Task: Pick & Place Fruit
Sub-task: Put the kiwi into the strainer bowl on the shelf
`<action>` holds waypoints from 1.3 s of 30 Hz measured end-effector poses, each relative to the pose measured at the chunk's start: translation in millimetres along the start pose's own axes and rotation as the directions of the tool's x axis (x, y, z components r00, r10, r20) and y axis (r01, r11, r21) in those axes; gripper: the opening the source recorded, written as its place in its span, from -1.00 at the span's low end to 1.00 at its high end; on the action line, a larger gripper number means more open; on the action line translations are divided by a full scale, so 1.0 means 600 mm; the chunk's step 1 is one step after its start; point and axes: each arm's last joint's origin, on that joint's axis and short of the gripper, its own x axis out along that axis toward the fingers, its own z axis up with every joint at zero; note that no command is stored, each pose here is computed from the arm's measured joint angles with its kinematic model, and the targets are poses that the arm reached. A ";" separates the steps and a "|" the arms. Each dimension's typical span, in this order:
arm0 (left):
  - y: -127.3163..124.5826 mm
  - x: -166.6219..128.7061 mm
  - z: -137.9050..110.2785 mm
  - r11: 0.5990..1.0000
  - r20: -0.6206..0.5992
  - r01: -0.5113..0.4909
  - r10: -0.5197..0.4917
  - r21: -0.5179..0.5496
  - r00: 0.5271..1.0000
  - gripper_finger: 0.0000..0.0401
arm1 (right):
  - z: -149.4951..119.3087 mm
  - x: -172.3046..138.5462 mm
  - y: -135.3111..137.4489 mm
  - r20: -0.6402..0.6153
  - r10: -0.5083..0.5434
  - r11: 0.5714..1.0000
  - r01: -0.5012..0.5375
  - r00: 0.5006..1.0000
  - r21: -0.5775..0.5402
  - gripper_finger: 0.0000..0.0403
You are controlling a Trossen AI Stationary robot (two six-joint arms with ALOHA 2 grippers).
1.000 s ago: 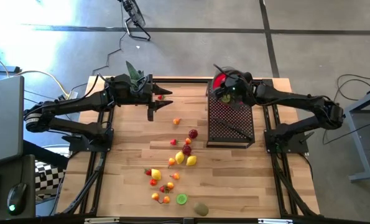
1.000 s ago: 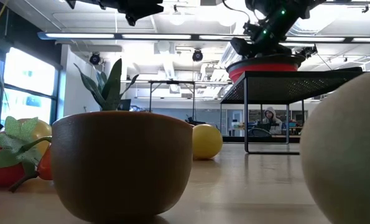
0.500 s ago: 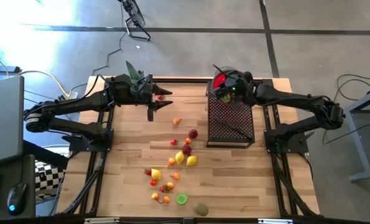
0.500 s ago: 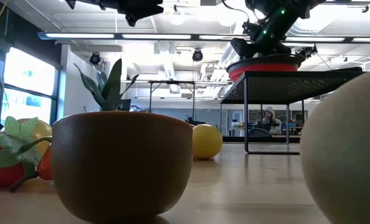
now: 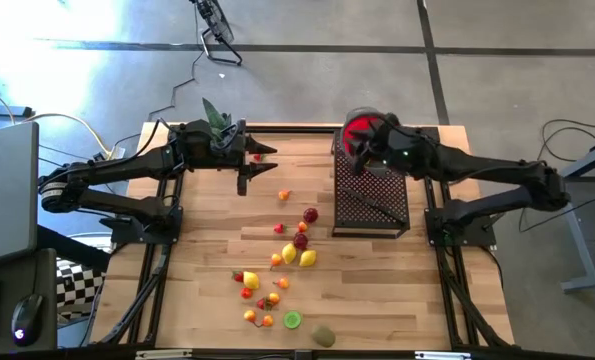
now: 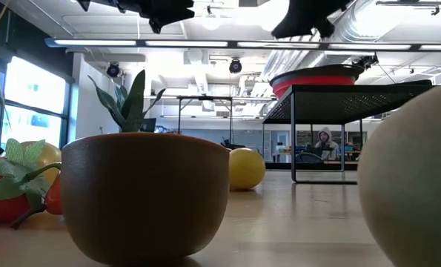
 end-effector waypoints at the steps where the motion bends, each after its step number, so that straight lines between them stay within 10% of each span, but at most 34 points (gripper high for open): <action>1: 0.000 0.000 0.000 1.000 0.000 0.000 0.000 -0.012 1.000 -0.13 | 0.000 -0.003 0.005 -0.004 0.047 0.999 -0.047 0.999 -0.022 -0.67; 8: 0.000 0.000 -0.004 0.998 -0.026 0.001 -0.003 -0.065 1.000 -0.13 | -0.004 -0.021 0.046 -0.022 0.301 0.946 -0.301 0.953 -0.122 -0.96; 22: -0.006 -0.005 -0.016 0.987 -0.104 0.063 -0.078 -0.148 0.992 -0.13 | -0.011 -0.055 0.102 -0.033 0.457 0.873 -0.455 0.889 -0.178 -0.98; 39: -0.138 -0.017 -0.016 0.989 -0.183 0.114 -0.131 -0.098 0.974 -0.13 | -0.052 -0.103 0.208 -0.031 0.396 0.910 -0.397 0.918 -0.119 -0.98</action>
